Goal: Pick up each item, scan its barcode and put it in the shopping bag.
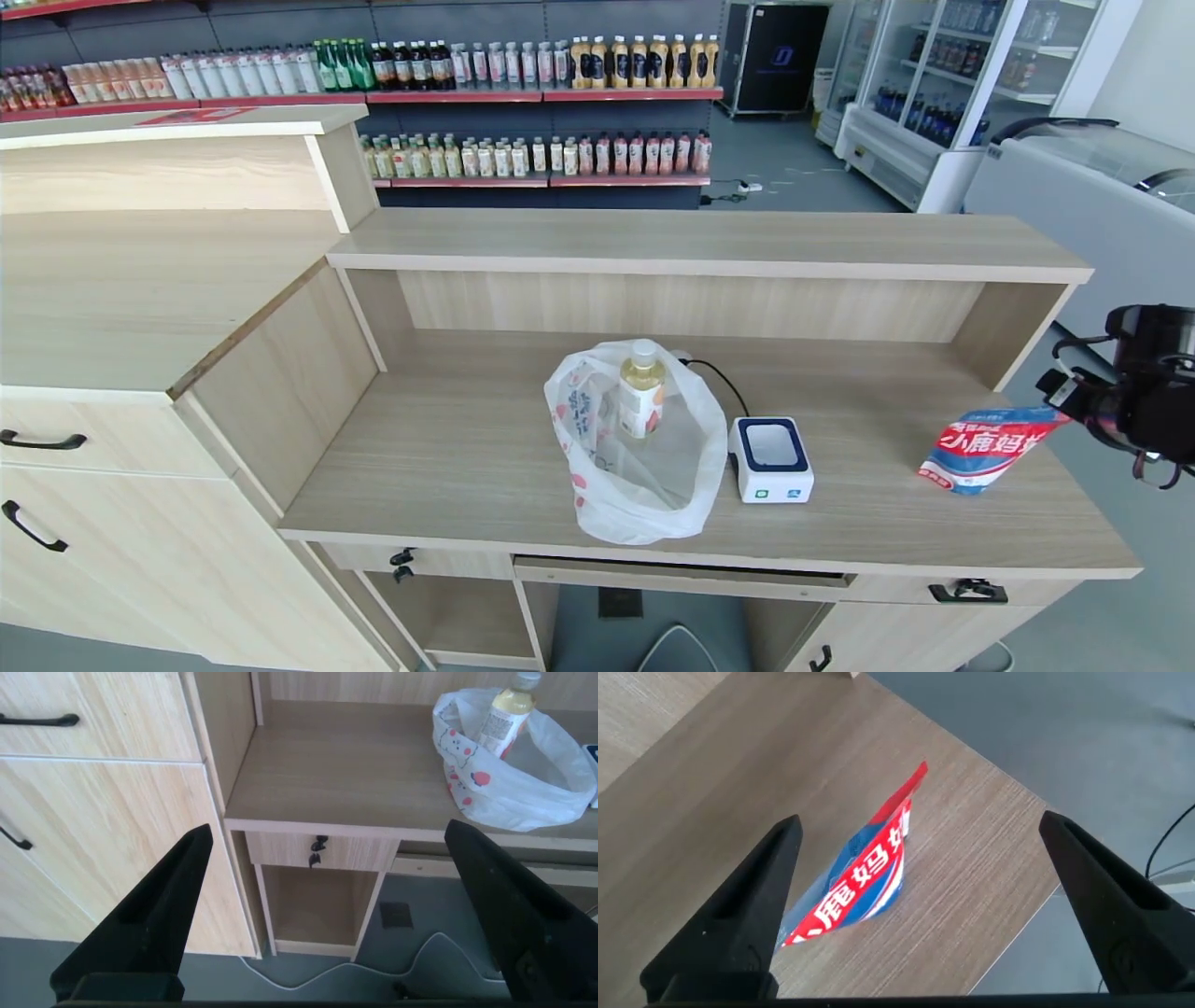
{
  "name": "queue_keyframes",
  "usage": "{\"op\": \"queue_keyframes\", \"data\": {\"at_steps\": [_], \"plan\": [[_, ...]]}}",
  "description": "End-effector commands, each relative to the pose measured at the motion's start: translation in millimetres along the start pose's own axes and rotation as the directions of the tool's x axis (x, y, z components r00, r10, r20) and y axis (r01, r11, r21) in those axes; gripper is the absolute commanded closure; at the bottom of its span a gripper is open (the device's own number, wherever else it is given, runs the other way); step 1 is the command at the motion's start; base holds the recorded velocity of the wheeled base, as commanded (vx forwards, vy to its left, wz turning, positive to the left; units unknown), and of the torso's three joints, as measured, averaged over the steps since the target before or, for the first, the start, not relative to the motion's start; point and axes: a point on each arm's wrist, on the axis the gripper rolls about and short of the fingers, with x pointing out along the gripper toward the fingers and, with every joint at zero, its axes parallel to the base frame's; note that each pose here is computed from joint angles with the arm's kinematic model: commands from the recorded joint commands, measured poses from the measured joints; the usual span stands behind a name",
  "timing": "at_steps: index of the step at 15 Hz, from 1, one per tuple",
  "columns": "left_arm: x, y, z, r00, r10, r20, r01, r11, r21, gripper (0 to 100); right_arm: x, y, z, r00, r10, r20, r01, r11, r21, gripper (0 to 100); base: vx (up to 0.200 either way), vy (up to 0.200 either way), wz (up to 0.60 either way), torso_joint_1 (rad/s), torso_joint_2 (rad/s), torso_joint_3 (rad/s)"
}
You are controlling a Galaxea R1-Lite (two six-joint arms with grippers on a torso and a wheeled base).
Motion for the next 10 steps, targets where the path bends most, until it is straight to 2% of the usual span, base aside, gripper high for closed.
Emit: {"op": "queue_keyframes", "data": {"at_steps": [1, 7, 10], "plan": [[0, 0.0, 0.0, 1.000, 0.000, 0.001, 0.000, 1.000, 0.000, 0, 13, -2, -10, 0.999, 0.001, -0.036, -0.001, 1.000, -0.008, 0, 0.000, 0.000, 0.00, 0.000, 0.00, 0.000], [0, 0.0, 0.0, 1.000, 0.000, 0.001, 0.000, 1.000, -0.001, 0, 36, -4, -28, 0.997, -0.020, -0.077, 0.018, 1.000, -0.022, 0, 0.000, 0.000, 0.00, 0.000, 0.00, 0.000], [0, 0.0, 0.0, 1.000, 0.000, 0.001, 0.000, 1.000, 0.000, 0, 53, 0, -31, 0.997, -0.021, -0.072, 0.019, 1.000, -0.023, 0, 0.000, 0.000, 0.00, 0.000, 0.00, 0.000]]}}
